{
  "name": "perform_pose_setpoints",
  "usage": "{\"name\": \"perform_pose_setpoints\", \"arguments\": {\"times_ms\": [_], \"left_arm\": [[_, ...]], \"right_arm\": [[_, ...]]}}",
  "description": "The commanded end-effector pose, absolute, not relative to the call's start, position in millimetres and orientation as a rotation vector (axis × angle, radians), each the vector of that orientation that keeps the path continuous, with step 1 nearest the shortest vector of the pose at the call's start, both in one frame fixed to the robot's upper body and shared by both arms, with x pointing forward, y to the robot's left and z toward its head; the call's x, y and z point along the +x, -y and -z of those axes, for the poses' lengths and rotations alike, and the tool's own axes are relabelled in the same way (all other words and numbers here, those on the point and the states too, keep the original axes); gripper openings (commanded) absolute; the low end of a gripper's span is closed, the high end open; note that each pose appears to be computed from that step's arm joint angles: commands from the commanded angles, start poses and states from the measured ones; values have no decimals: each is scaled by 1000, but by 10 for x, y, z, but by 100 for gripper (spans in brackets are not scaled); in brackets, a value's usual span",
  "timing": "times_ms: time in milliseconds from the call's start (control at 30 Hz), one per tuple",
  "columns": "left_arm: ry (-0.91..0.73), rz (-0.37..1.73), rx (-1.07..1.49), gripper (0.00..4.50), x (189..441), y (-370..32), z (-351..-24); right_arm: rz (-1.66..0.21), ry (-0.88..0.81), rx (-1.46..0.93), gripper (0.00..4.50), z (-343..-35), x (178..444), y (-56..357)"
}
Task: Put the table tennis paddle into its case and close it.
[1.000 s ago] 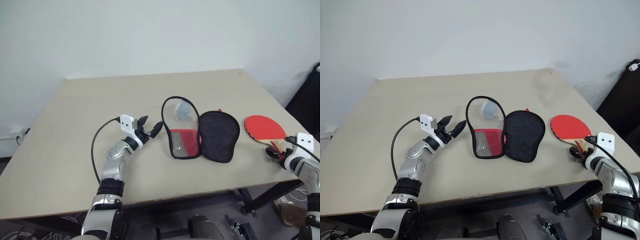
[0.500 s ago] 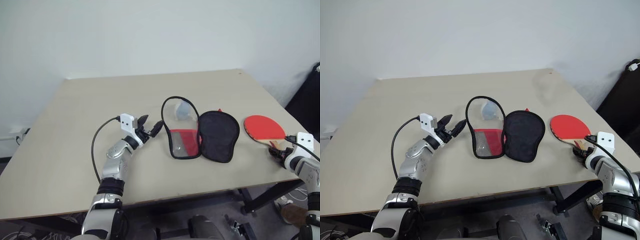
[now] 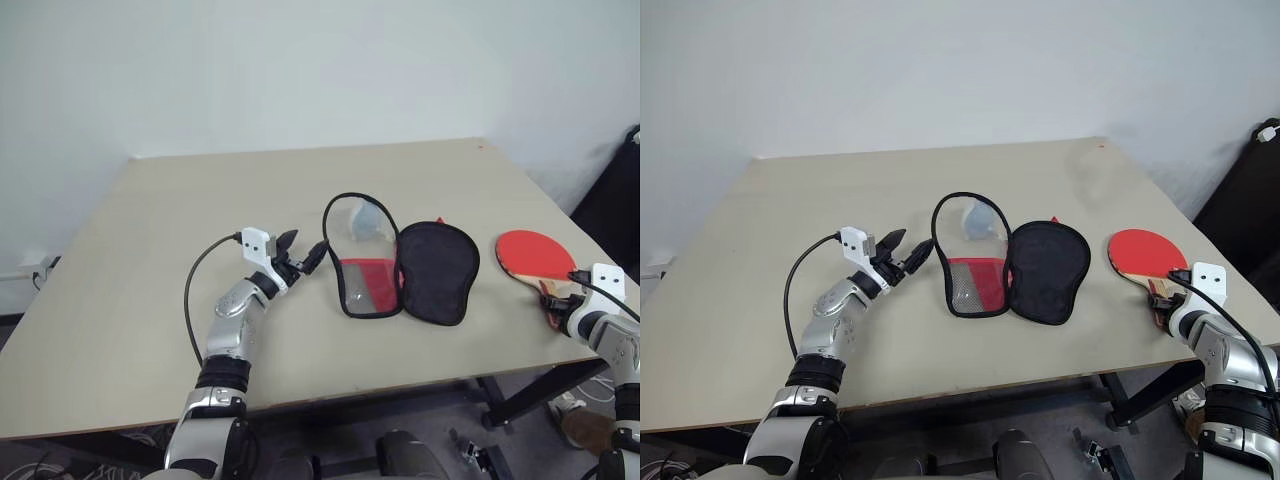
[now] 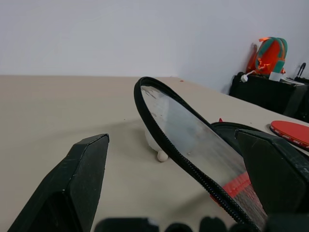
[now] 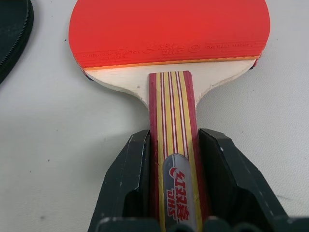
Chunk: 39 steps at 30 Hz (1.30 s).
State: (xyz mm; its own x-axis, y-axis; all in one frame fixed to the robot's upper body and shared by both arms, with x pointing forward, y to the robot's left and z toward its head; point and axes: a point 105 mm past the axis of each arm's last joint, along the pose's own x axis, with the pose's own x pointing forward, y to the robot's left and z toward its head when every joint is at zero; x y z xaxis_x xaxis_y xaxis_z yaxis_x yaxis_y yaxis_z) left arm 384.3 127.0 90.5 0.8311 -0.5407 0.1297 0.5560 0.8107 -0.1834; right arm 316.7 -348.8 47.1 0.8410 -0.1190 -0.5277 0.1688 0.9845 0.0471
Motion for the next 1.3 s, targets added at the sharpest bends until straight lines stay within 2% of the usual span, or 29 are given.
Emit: {"name": "perform_pose_setpoints", "arguments": {"times_ms": [33, 367, 567, 800, 1033, 1300], "left_arm": [[132, 595, -199, 450, 3875, -1258, -1067], [131, 599, -196, 450, 3888, -1253, -1070], [133, 597, -196, 450, 3888, -1255, -1066], [129, 600, -197, 450, 3884, -1246, -1053], [125, 605, -196, 450, 3889, -1234, -1047], [126, 604, -193, 450, 3883, -1241, -1048]], "right_arm": [[132, -392, 54, 124, -954, 3380, 3388], [26, -275, 93, 124, -1479, 3471, 2979], [-63, -277, 211, 124, -1582, 3410, 2516], [-108, -351, 294, 124, -1476, 3274, 2004], [-113, -401, 327, 124, -1369, 3215, 1836], [-47, -460, 362, 124, -1137, 3239, 1829]]}}
